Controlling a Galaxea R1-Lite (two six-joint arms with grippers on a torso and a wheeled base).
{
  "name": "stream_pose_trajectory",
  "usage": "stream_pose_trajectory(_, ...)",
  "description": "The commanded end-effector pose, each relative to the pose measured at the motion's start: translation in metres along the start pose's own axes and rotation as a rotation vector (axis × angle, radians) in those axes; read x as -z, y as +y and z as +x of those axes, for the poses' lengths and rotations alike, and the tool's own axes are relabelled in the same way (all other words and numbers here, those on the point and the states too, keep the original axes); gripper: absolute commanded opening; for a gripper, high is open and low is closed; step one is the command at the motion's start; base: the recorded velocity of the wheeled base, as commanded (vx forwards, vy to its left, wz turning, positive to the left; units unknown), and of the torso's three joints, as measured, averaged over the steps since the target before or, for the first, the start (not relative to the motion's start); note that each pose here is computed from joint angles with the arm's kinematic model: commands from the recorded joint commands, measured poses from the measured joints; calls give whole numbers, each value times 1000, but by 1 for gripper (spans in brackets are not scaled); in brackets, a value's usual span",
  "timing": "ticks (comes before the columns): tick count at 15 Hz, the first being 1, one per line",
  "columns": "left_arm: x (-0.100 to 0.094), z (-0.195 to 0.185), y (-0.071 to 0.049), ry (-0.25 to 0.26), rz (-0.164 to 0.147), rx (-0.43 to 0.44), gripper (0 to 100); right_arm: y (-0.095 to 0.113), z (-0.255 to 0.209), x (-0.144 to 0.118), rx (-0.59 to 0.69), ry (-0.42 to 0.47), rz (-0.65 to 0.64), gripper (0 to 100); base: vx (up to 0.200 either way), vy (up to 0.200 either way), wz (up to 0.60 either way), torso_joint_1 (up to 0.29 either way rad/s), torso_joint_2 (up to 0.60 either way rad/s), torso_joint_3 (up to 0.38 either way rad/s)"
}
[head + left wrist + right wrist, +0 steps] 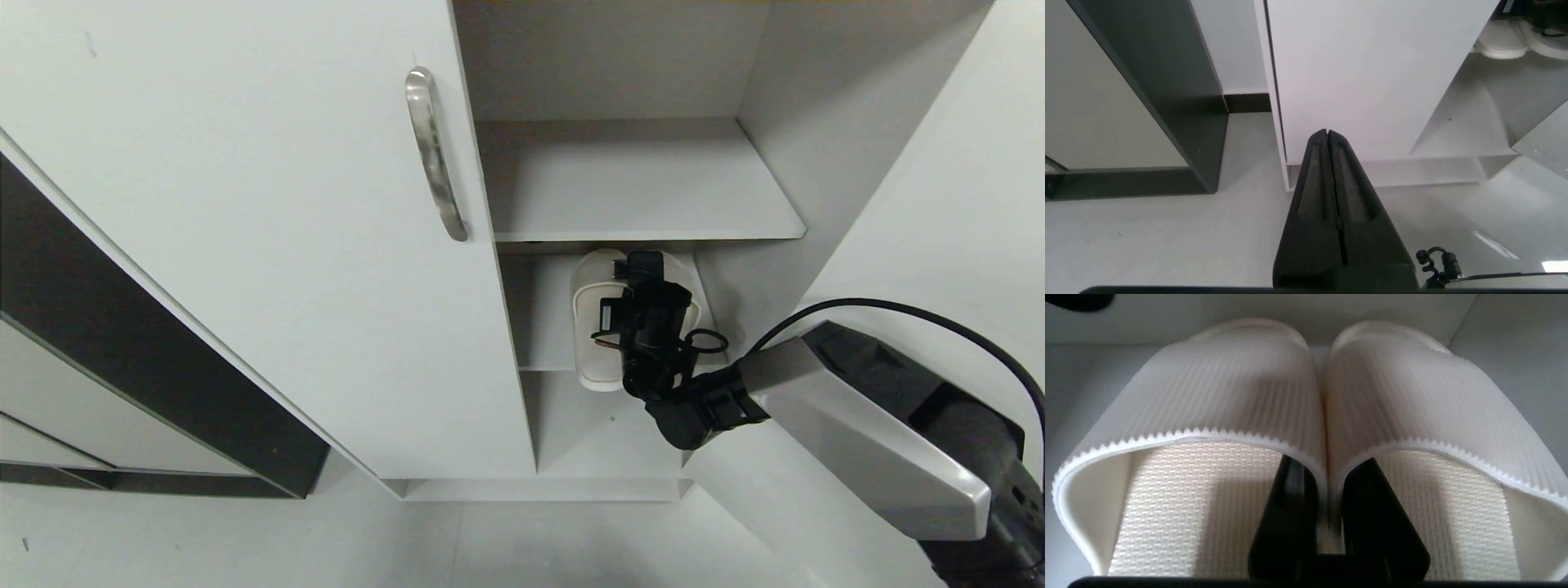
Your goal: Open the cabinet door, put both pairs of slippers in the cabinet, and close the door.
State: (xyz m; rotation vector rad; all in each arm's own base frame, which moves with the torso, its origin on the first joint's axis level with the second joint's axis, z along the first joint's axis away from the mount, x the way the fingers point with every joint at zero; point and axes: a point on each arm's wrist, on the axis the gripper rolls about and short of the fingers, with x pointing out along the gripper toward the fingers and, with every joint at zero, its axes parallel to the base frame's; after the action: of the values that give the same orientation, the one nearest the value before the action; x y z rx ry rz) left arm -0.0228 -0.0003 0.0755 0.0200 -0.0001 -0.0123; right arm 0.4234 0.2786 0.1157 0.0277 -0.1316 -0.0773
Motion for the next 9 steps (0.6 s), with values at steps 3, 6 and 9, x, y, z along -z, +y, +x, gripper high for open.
stream_pose_trajectory(3,0,0,0,2,0,0,0,-1,-6,-2,-6,7,-4,100,0,0,0,0,0,0)
stream_pose_trajectory(6,0,0,0,2,0,0,0,1,-26,-12,-35,17,-9,100,0,0,0,0,0,0)
stream_pose_trajectory(9,0,0,0,2,0,0,0,-2,-60,-28,-79,14,1,100,0,0,0,0,0,0)
